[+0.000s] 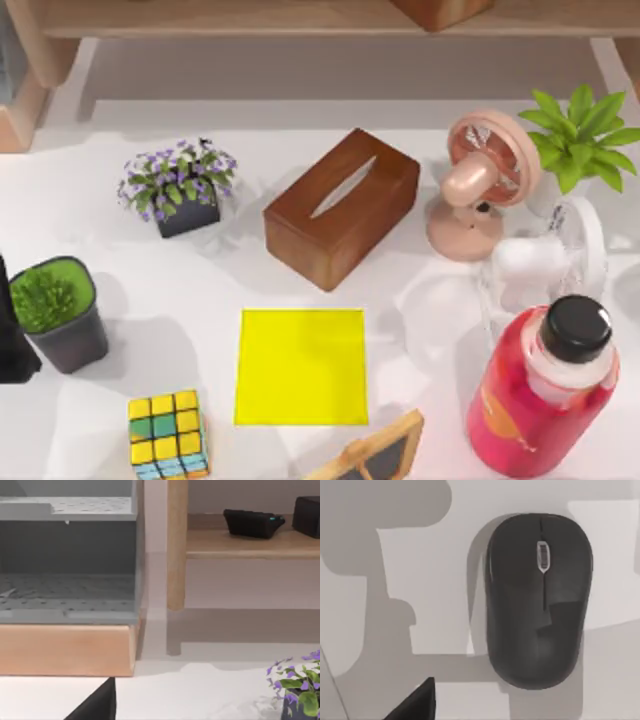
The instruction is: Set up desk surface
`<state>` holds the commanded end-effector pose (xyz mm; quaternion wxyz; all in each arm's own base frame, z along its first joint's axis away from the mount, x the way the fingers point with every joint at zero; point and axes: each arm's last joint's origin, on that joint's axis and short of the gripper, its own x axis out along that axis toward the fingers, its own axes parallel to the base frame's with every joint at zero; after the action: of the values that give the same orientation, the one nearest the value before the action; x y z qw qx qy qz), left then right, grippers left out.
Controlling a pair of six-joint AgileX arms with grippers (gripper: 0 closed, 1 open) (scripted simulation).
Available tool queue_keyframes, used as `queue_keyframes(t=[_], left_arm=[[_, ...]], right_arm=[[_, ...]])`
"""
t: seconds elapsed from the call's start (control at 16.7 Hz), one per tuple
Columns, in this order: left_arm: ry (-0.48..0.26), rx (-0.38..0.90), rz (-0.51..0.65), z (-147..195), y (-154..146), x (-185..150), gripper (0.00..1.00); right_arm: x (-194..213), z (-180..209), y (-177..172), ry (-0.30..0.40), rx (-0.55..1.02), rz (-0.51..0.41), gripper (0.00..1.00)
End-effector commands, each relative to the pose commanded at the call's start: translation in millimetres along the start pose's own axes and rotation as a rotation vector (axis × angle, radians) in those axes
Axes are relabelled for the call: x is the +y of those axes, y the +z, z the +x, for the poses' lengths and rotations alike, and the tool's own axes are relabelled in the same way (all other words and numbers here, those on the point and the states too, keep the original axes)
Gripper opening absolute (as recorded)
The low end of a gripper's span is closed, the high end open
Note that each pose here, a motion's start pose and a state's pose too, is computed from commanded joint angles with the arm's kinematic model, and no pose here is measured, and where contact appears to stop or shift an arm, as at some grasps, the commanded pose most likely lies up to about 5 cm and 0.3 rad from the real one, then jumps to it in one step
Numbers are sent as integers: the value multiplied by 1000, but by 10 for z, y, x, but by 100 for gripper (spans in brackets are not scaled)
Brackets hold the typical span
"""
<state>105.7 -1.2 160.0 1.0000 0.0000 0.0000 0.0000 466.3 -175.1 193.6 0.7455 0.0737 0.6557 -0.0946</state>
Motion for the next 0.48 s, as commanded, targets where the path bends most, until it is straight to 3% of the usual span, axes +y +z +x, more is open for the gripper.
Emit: queue_keyframes(t=[0.18,0.48], left_arm=[[0,0,0,0,0,0,100],[0,0,0,0,0,0,100]], right_arm=[[31,225,84,13,31,-15,100],[40,253,103,15,30,-17,100]])
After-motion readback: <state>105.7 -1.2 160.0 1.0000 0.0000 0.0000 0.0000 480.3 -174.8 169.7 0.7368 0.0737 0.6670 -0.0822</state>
